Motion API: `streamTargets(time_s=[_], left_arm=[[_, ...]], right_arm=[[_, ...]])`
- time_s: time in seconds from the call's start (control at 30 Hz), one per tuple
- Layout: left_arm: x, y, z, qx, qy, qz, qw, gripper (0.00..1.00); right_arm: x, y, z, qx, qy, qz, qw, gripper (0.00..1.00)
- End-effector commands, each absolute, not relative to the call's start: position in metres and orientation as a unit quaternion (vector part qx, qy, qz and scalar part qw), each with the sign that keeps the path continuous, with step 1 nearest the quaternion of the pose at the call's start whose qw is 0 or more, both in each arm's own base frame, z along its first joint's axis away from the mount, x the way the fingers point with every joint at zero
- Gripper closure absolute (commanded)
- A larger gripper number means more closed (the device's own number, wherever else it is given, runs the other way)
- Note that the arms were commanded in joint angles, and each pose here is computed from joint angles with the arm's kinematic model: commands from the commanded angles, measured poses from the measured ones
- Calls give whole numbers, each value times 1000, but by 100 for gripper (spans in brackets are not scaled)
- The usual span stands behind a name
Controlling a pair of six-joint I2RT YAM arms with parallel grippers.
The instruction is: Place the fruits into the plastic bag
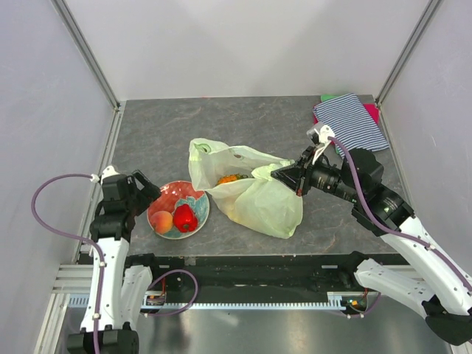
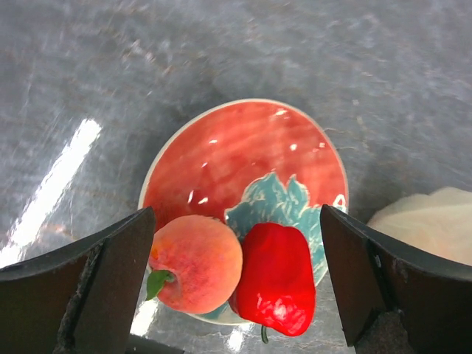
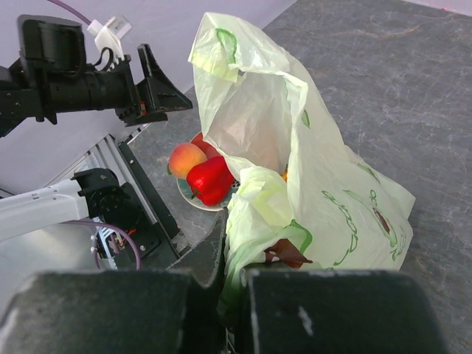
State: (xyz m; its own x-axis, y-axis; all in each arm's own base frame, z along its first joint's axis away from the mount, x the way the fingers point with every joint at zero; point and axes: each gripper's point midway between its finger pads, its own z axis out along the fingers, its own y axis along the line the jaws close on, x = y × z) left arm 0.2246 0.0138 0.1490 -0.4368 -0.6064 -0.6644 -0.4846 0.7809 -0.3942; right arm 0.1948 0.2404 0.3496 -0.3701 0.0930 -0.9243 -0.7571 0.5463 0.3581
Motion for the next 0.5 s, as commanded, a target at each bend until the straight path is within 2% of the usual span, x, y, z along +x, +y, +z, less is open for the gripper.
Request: streamTargets(time_s=[0.0,0.23,0.47], left_arm=[[223,20,145,-382,833,-59,396,1],[218,24,121,-404,849,-18,339,1],[216,1,94,-358,896,-5,261,1]], right_arm=[[199,237,358,-233,703,404,536,100],[201,236,359,-244,699,394,544,100],[203,234,363,-246,696,388,551,100]])
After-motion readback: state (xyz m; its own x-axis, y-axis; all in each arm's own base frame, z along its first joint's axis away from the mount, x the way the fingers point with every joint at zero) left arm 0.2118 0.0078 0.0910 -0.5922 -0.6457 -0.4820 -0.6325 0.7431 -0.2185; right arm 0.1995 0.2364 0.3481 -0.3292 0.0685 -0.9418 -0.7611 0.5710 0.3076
